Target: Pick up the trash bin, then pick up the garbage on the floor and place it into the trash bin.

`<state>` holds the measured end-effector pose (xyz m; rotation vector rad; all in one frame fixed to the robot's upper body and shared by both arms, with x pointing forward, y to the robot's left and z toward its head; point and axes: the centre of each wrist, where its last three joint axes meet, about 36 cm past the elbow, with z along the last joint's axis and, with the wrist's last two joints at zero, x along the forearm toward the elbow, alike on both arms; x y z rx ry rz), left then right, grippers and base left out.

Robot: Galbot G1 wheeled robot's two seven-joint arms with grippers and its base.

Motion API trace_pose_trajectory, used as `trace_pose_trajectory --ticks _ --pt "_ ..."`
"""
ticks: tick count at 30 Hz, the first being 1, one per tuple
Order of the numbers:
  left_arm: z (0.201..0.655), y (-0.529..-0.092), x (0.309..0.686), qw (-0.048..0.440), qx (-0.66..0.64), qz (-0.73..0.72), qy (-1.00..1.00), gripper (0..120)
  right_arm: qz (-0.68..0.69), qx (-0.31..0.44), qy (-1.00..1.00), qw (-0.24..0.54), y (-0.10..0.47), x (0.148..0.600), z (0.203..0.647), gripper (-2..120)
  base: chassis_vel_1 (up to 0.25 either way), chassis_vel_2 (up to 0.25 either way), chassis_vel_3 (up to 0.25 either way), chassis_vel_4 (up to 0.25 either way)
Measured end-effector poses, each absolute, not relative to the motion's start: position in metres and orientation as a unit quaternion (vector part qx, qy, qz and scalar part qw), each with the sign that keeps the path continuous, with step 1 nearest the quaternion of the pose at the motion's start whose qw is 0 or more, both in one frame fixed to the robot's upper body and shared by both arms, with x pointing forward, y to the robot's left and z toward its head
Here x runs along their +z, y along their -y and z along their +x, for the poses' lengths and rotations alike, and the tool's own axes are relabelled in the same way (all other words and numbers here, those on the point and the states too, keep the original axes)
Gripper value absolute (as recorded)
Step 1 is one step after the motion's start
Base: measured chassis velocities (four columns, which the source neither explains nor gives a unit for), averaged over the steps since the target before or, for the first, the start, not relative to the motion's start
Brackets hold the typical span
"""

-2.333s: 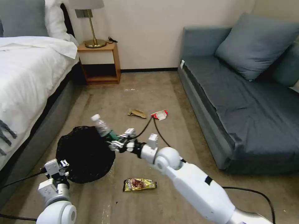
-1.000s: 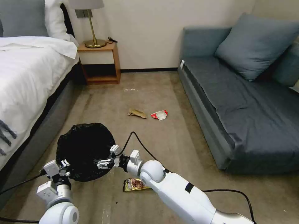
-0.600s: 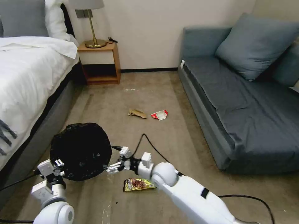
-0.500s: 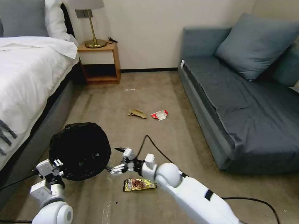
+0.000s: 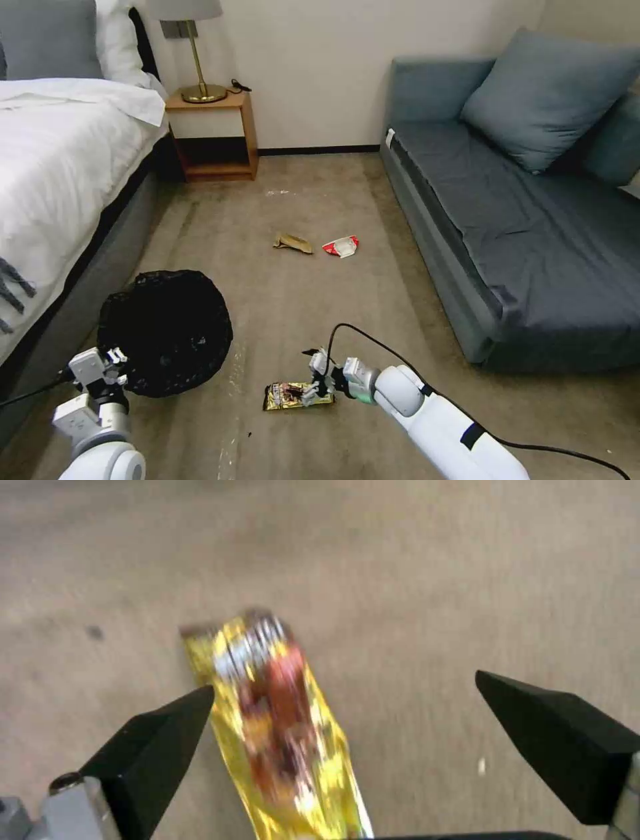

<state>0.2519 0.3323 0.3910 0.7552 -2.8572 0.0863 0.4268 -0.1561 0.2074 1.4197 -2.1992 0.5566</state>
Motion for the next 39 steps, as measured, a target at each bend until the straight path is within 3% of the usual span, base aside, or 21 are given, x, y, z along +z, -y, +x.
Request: trace_pose_trajectory --ticks 19,23,27,29,39 --pt "0.245 -0.329 0.385 0.098 0.035 0.258 0.961 3 0.514 0.226 0.786 0.259 0.158 0.161 0.42 100 0.0 0.0 0.0 0.0" --pt "0.244 -0.331 0.384 0.098 0.034 0.259 0.96 3 0.51 0.232 0.785 0.264 0.16 0.157 0.425 92 0.0 0.0 0.0 0.0" --pt "0.245 -0.332 0.384 0.098 0.037 0.258 0.96 3 0.514 0.244 0.778 0.267 0.165 0.152 0.426 78 0.0 0.0 0.0 0.0" --pt "0.246 -0.334 0.386 0.096 0.04 0.256 0.961 3 0.516 0.248 0.775 0.267 0.17 0.15 0.426 67 0.0 0.0 0.0 0.0" --pt "0.244 -0.33 0.385 0.099 0.043 0.254 0.961 3 0.51 0.248 0.78 0.264 0.178 0.153 0.428 36 0.0 0.0 0.0 0.0"
